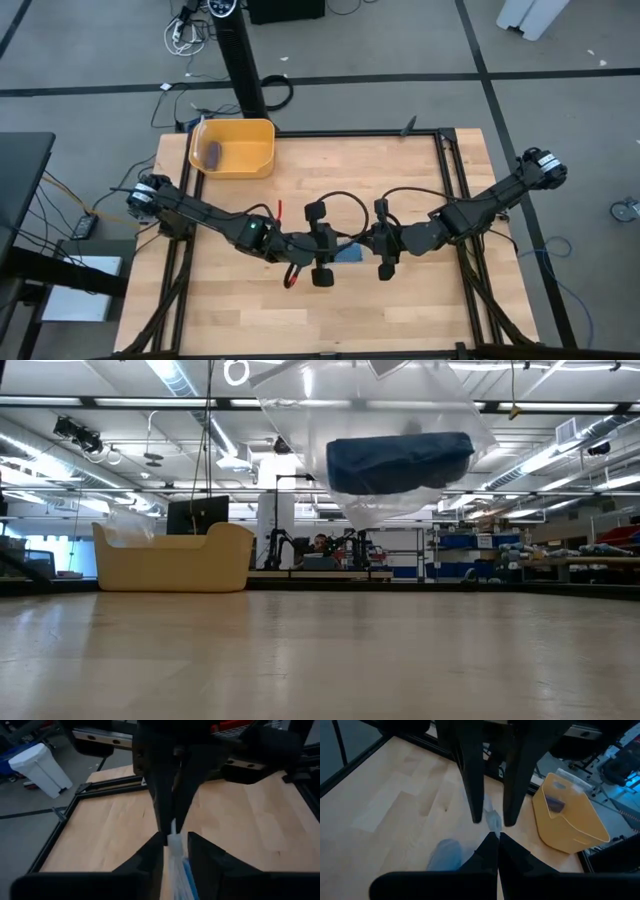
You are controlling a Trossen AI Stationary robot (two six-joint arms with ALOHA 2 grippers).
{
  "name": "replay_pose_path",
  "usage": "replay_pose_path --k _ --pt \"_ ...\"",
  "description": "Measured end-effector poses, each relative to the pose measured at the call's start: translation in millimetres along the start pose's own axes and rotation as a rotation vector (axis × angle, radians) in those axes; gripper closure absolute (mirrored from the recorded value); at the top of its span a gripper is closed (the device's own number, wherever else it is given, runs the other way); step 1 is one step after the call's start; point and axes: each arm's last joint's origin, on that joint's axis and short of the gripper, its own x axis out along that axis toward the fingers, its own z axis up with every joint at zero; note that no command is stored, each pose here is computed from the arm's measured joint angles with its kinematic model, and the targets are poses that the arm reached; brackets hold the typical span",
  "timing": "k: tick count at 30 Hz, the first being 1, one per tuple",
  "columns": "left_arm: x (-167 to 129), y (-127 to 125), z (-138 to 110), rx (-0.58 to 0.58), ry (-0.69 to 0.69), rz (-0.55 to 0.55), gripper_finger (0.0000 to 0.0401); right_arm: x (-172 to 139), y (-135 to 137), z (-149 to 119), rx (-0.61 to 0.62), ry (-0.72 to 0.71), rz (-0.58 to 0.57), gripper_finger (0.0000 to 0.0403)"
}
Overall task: Roll bandage
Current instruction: Close the transparent zip bag
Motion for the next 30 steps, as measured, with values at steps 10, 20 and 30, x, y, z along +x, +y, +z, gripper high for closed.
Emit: replay_pose_path --k 10,20,30 --pt "0.0 0.7 -0.8 0.040 0.008 0.010 0.0388 -0.3 0.2 0.1 0.000 -0.001 0.002 0.0403" --pt "-0.9 1.2 -4.3 0.056 0.043 0.031 0.0394 -2.7 0.5 0.6 0.002 -0.008 0.005 0.0403" --pt "-0.7 -0.4 -2.2 0.017 0.022 -0.007 0.0325 -4.6 2.5 2.2 -0.025 -0.019 0.014 0.0403"
